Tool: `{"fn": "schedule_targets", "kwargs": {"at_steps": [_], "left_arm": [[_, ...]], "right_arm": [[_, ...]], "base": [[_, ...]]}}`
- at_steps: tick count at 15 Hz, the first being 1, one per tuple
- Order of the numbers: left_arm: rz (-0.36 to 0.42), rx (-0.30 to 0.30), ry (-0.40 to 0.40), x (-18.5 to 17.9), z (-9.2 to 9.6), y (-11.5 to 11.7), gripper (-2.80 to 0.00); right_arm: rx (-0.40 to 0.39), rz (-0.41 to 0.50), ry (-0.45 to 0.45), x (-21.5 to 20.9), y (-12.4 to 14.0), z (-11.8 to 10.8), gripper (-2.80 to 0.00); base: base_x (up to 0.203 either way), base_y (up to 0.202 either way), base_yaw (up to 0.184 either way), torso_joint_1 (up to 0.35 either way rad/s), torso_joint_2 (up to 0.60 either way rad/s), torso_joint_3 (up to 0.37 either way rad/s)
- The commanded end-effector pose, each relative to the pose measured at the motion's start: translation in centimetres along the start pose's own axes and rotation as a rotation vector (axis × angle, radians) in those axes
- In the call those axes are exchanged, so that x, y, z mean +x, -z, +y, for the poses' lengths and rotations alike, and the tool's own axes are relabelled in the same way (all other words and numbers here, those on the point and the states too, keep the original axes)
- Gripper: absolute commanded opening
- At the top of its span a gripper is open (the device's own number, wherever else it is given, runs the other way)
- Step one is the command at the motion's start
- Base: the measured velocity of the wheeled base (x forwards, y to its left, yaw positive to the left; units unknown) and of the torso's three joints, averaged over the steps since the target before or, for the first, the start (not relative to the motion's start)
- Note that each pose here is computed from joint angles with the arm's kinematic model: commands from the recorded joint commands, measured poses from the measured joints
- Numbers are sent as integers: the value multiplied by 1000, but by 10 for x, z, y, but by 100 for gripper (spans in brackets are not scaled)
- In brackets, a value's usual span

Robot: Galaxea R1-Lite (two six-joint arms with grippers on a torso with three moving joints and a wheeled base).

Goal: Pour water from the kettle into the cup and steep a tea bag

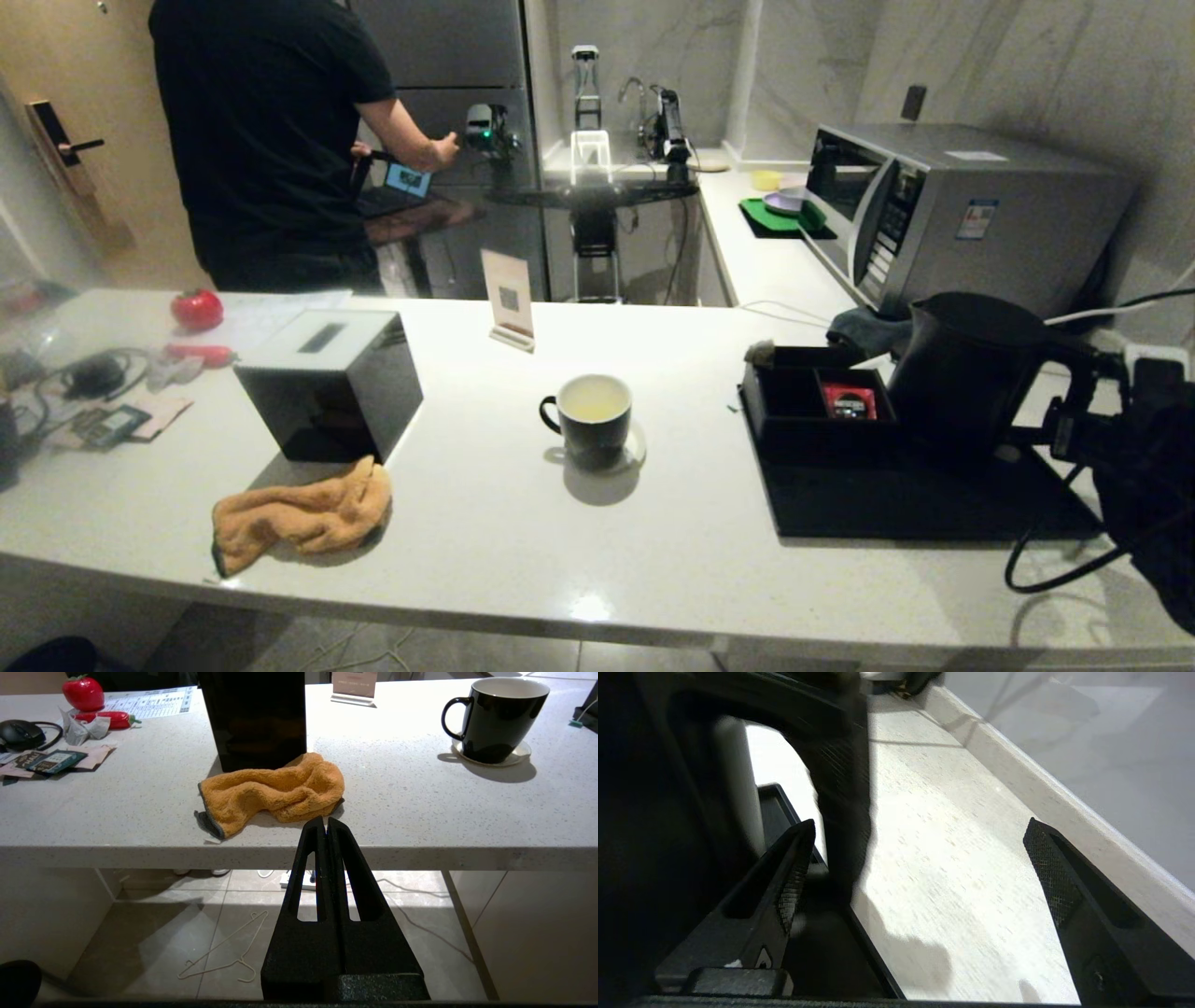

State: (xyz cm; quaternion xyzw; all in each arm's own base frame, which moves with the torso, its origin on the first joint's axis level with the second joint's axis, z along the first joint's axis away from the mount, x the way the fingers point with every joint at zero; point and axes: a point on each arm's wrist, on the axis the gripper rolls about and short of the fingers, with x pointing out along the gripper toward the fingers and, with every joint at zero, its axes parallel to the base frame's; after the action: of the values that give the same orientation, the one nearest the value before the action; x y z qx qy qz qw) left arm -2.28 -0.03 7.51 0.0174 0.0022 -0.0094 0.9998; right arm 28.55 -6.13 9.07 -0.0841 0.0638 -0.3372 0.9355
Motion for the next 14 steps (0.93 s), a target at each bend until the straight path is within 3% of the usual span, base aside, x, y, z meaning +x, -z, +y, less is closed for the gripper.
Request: {"fn": "schedule_targets", "kwargs": {"at_steps": [1,9,10,14], "left_arm": [[0,0,1,0,0,0,-280],[0,0,0,0,0,0,-280],[0,0,0,0,0,0,-280],[0,0,0,0,0,0,-280]], "right_arm": [[19,-34,9,-15,-10,-11,0],[17,-30,1,-81,-15,-49,0],[14,-33,-7,-90,-14,-54,-280],[38,-112,-88,-114,-25,-68,-280]], "base": [[0,0,0,0,0,0],[0,0,0,0,0,0],[0,0,0,0,0,0],[0,0,0,0,0,0]]}}
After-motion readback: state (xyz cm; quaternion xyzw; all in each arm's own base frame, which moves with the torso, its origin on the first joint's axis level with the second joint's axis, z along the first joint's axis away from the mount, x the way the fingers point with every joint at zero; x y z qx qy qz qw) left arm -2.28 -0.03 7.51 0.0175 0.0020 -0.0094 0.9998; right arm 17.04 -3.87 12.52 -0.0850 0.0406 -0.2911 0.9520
